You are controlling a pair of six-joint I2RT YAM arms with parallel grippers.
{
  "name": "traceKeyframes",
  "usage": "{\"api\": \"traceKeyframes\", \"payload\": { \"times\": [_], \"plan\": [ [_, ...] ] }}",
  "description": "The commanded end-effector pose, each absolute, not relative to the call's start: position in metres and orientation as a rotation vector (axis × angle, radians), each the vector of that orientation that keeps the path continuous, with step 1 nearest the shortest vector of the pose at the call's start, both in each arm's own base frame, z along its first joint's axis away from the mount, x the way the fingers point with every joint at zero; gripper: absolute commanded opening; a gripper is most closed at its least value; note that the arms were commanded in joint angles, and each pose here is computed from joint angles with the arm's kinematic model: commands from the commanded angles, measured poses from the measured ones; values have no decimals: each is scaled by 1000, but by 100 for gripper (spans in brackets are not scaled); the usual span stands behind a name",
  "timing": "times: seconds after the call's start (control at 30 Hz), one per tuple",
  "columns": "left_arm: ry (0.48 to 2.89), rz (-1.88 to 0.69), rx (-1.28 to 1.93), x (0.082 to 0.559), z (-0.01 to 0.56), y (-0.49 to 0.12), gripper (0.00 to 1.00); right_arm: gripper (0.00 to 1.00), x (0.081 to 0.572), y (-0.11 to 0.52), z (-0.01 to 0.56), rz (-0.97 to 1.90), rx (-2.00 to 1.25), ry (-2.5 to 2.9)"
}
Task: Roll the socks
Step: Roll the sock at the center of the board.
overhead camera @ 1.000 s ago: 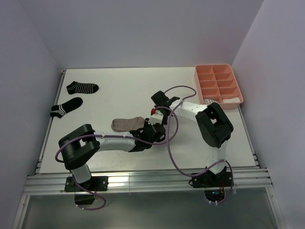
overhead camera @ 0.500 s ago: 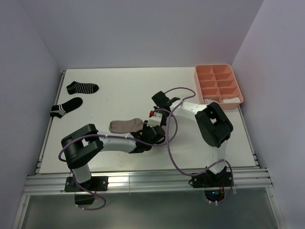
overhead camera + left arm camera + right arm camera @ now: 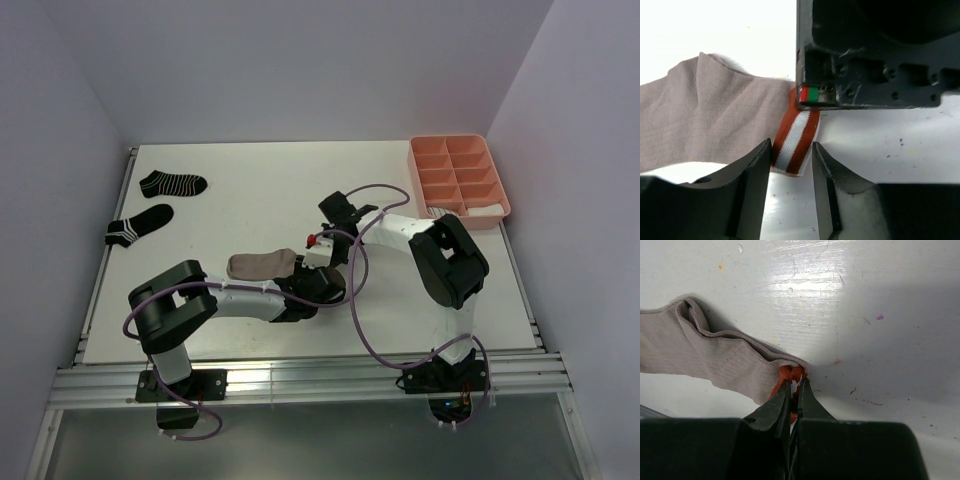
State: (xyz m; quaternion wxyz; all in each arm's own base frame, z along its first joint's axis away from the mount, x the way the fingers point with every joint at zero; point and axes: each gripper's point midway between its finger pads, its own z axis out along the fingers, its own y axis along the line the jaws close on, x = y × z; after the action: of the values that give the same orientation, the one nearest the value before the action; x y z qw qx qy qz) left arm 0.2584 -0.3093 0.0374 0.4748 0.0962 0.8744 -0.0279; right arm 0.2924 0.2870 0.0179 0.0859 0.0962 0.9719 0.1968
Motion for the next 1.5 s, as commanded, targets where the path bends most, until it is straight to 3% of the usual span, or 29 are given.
{"api": "traceKeyframes", "payload": {
  "times": [0.0, 0.2, 0.43, 0.57, 0.77, 0.93, 1.17, 1.3, 1.47],
  "plan": [
    [2174, -30, 218, 252, 27, -302, 43, 0, 276, 270, -9, 463, 312, 2979],
    [2194, 2, 246, 243, 20, -302, 34, 0, 277, 271, -9, 466, 318, 2978],
    [2170, 51, 273, 242, 23, -309, 32, 0, 275, 272, -15, 468, 331, 2992],
    [2176, 84, 277, 242, 17, -307, 24, 0, 275, 272, -15, 470, 330, 2993],
    [2179, 57, 275, 240, 21, -307, 1, 0, 275, 275, -15, 508, 331, 2991],
    [2260, -105, 263, 230, 22, -307, 1, 1, 280, 286, 0, 673, 330, 2919],
    [2402, -368, 140, 222, 18, -290, 1, 29, 301, 294, 35, 829, 333, 2714],
    [2458, -499, 5, 216, 14, -275, 1, 50, 312, 294, 61, 902, 336, 2567],
    [2470, -649, -178, 220, 16, -258, 1, 61, 314, 293, 79, 976, 351, 2449]
  ]
}}
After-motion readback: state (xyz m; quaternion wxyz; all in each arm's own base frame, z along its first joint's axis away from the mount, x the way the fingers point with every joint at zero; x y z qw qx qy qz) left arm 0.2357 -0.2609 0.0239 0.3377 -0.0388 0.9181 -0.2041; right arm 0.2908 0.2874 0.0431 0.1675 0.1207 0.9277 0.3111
